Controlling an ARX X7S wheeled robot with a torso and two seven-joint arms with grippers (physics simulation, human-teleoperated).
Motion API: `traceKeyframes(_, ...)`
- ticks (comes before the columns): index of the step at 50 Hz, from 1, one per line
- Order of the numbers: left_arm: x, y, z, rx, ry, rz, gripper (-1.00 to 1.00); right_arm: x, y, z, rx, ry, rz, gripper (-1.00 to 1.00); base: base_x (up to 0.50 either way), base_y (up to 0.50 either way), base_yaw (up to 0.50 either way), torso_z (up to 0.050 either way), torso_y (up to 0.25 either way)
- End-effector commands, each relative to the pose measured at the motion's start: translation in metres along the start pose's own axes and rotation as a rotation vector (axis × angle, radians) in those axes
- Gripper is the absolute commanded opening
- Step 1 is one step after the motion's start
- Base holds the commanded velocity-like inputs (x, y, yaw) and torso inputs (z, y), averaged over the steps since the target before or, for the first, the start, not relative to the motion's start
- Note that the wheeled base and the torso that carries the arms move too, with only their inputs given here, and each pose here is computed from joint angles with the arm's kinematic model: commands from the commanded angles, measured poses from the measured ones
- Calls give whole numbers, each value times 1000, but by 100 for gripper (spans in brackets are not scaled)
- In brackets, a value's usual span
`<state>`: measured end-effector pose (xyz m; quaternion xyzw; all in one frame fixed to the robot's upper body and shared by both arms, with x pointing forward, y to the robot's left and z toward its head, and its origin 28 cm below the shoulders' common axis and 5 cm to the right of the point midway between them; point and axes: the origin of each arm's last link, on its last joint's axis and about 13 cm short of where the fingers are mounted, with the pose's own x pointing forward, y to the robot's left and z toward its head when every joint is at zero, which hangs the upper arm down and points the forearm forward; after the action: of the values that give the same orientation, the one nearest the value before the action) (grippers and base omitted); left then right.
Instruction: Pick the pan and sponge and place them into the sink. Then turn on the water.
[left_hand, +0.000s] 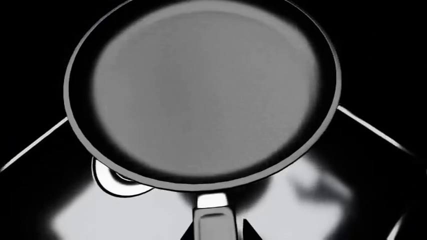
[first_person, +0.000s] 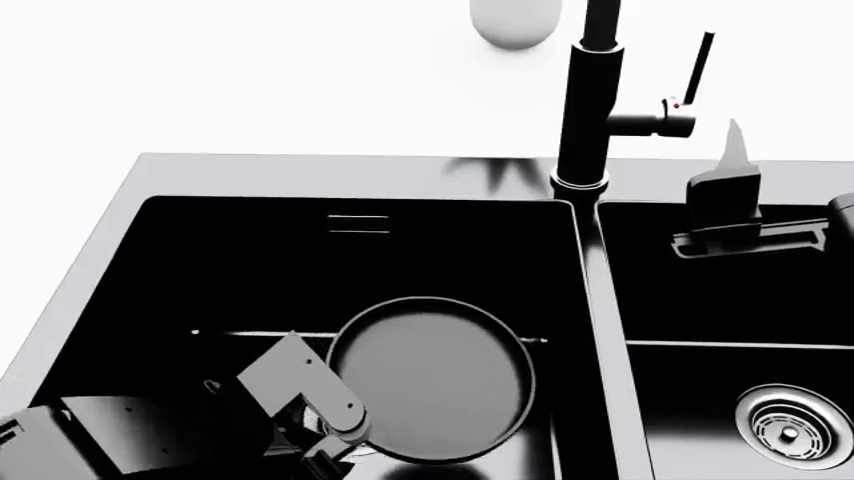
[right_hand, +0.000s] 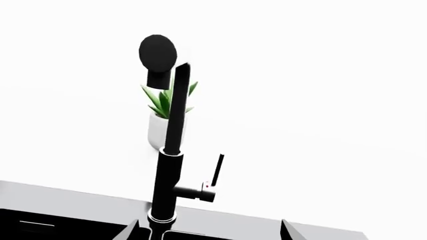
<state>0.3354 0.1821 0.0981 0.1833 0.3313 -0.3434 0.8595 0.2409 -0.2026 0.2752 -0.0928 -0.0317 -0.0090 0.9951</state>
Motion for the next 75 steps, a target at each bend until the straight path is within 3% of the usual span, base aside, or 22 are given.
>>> traceKeyframes(1,13,-3,-2,4,-15,29,-100,-1,1,-2,3,5,4,100,0,0,0,0,0)
traceKeyframes(26,28,-10,-9,43,-2,32,-100,0,2,-5,9,9,13,100,0,0,0,0,0)
traceKeyframes(27,27,-10,-9,31,11,21,100,0,2,-5,8,10,14,100,0,0,0,0,0)
traceKeyframes(42,13,-11,3,24,-25,17,100,-1,2,-8,13,11,15,100,0,0,0,0,0)
traceKeyframes(49,-9,-11,15,37,-82,23,100,0,3,-11,18,16,16,100,0,0,0,0,0)
traceKeyframes(55,-29,-7,30,-11,-117,35,100,1,4,-12,21,16,19,100,0,0,0,0,0)
traceKeyframes(59,-46,0,46,-23,-203,92,100,2,4,-14,27,18,18,100,0,0,0,0,2)
traceKeyframes(61,-53,1,52,-66,-248,126,100,2,5,-15,30,19,20,100,0,0,0,0,0)
traceKeyframes(65,-62,5,62,-60,-324,176,100,3,5,-18,44,21,26,100,0,0,0,0,0)
traceKeyframes(69,-70,9,69,-146,-357,187,100,4,6,-20,50,24,23,100,0,0,0,0,0)
traceKeyframes(70,-71,10,70,-120,-378,197,100,4,6,-20,51,22,23,100,0,0,0,0,0)
traceKeyframes(71,-74,12,73,-153,-396,203,100,4,6,-21,54,22,21,100,0,0,0,0,0)
traceKeyframes(75,-79,17,80,-92,-491,302,100,3,6,-23,63,13,31,100,0,0,0,0,0)
